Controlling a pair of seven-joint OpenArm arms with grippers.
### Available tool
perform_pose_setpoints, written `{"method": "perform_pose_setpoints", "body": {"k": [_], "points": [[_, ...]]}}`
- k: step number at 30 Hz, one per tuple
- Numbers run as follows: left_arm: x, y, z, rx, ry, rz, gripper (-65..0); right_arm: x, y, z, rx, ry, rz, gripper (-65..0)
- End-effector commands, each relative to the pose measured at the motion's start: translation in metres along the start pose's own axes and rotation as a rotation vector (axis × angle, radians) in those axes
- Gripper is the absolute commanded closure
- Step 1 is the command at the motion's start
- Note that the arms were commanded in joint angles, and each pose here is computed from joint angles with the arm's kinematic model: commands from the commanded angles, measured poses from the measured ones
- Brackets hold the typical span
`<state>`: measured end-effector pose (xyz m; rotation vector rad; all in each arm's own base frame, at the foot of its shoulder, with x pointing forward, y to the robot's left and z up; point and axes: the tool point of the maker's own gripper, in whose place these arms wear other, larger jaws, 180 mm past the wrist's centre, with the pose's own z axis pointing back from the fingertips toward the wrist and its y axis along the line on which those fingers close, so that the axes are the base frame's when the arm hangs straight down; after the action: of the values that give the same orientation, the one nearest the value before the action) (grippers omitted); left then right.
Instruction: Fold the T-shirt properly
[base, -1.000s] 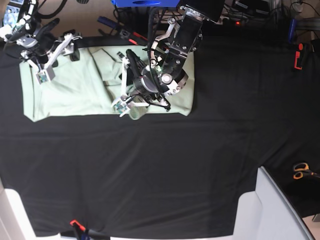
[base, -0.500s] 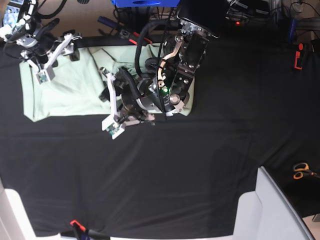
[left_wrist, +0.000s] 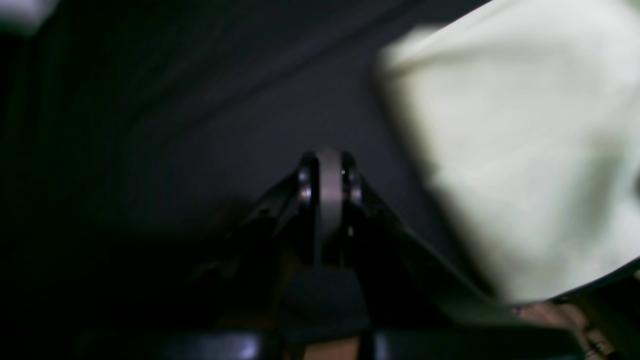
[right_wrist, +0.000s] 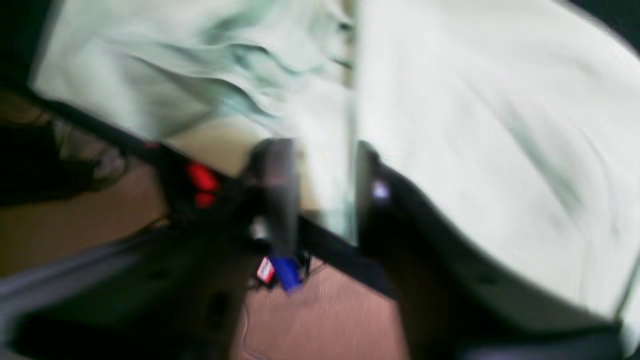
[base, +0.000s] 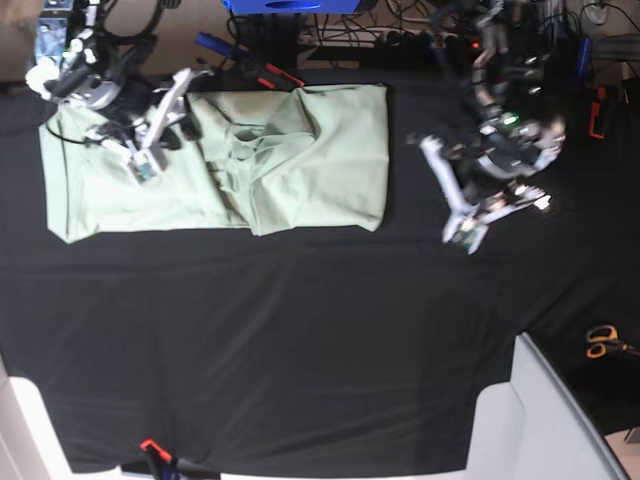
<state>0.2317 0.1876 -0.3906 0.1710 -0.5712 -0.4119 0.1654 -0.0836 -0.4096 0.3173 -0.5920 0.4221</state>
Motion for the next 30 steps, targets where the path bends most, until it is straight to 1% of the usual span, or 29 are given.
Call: {"method": "perform_pose_setpoints", "body": {"k": [1,2,4,5,6,8,10,14,16,20,23,27,30], "points": [[-0.011,0.022,0.007,0.056,0.015,0.016,0.0,0.016,0.011,0.0,0.029,-0.049,0.022,-5.9],[-0.029,0.04,0.012,0.1,0.054,0.037,0.0,0.022,0.021,-0.003,0.057,-0.06,0.041,-0.3],[-0.052,0.065,0.021,0.16,0.095,0.071,0.0,0.027,0.038,-0.008,0.103,-0.065,0.066,-0.4],[-0.054,0.071,0.023,0.172,0.09,0.08,0.0,0.029,0.046,-0.009,0.123,-0.07,0.079,-1.2],[-0.051,0.068,0.023,0.155,0.069,0.078,0.0,0.03,0.05,-0.01,0.133,-0.071,0.084,-0.4],[-0.044,0.051,0.02,0.069,0.038,0.055,0.0,0.034,0.05,-0.011,0.128,-0.079,0.076,-0.1],[-0.039,0.026,0.016,-0.027,0.036,0.045,0.0,0.036,0.041,-0.011,0.092,-0.081,0.042,-0.1],[-0.022,-0.034,0.013,-0.229,-0.011,0.144,0.0,0.028,0.01,-0.004,-0.001,-0.072,-0.016,-0.1],[-0.014,-0.058,0.015,-0.305,-0.035,0.188,0.0,0.023,-0.006,0.001,-0.043,-0.067,-0.038,-0.1],[-0.004,-0.091,0.012,-0.411,-0.056,0.242,0.0,0.012,-0.027,0.01,-0.104,-0.053,-0.074,0.0],[-0.006,-0.115,0.007,-0.49,-0.036,0.257,0.0,0.006,-0.037,0.016,-0.134,-0.046,-0.095,0.0],[-0.012,-0.13,-0.003,-0.516,0.011,0.305,0.0,-0.003,-0.045,0.021,-0.16,-0.03,-0.114,0.0],[-0.006,-0.142,-0.002,-0.545,-0.006,0.294,0.0,-0.005,-0.046,0.022,-0.165,-0.028,-0.118,0.0]]}}
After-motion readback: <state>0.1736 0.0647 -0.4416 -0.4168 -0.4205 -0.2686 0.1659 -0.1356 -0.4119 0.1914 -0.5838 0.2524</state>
